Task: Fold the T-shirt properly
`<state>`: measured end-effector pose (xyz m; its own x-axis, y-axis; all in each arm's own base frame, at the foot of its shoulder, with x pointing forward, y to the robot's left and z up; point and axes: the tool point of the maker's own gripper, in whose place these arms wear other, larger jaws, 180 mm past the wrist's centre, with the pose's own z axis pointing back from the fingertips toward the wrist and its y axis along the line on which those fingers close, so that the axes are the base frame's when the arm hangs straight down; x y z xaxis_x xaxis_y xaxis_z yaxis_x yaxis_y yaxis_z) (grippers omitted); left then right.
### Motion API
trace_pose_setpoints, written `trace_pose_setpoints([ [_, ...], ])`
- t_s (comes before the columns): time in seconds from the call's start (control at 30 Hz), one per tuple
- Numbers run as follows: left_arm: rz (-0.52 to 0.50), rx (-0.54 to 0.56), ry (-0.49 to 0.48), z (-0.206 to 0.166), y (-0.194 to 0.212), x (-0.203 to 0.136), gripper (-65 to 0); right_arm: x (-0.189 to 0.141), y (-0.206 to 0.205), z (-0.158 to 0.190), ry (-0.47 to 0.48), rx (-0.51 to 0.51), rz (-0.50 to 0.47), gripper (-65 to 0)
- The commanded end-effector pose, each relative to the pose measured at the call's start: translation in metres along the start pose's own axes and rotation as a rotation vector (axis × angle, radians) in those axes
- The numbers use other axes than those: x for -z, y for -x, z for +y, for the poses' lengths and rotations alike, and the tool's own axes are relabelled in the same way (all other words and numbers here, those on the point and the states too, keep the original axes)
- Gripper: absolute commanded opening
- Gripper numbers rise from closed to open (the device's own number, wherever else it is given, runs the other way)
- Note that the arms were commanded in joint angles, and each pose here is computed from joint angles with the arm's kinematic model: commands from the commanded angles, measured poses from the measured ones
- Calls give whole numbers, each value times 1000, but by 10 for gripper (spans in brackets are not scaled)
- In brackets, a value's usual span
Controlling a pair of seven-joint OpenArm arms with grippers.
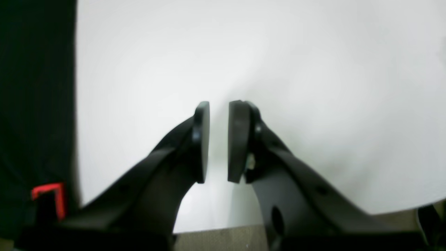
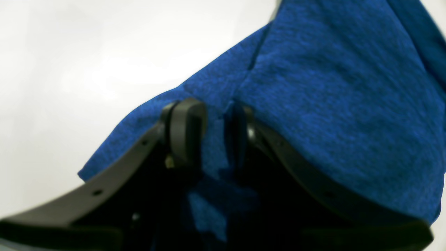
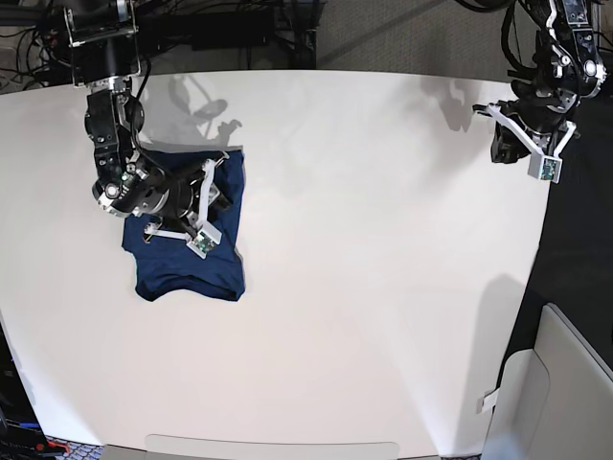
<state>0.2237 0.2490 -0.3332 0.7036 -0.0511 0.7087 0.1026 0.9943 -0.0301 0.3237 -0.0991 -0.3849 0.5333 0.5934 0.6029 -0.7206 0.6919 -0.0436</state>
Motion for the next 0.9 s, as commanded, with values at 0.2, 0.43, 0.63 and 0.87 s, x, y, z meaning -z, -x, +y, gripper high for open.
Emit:
trace_pose_setpoints([
  [0.2, -78, 32, -10, 2, -25, -10, -573, -28, -36, -1, 30, -45, -126, -464],
  [0.43, -28, 13, -61, 18, -1, -30, -573, -70, -35, 30, -58, 100, -308, -465],
  [0.63, 33, -119, -46, 28, 35, -61, -573, -106, 17, 54, -31, 157, -242, -465],
  [0.87, 121, -248, -18, 29, 73, -98, -574, -158, 78, 66, -103, 421, -238, -465],
])
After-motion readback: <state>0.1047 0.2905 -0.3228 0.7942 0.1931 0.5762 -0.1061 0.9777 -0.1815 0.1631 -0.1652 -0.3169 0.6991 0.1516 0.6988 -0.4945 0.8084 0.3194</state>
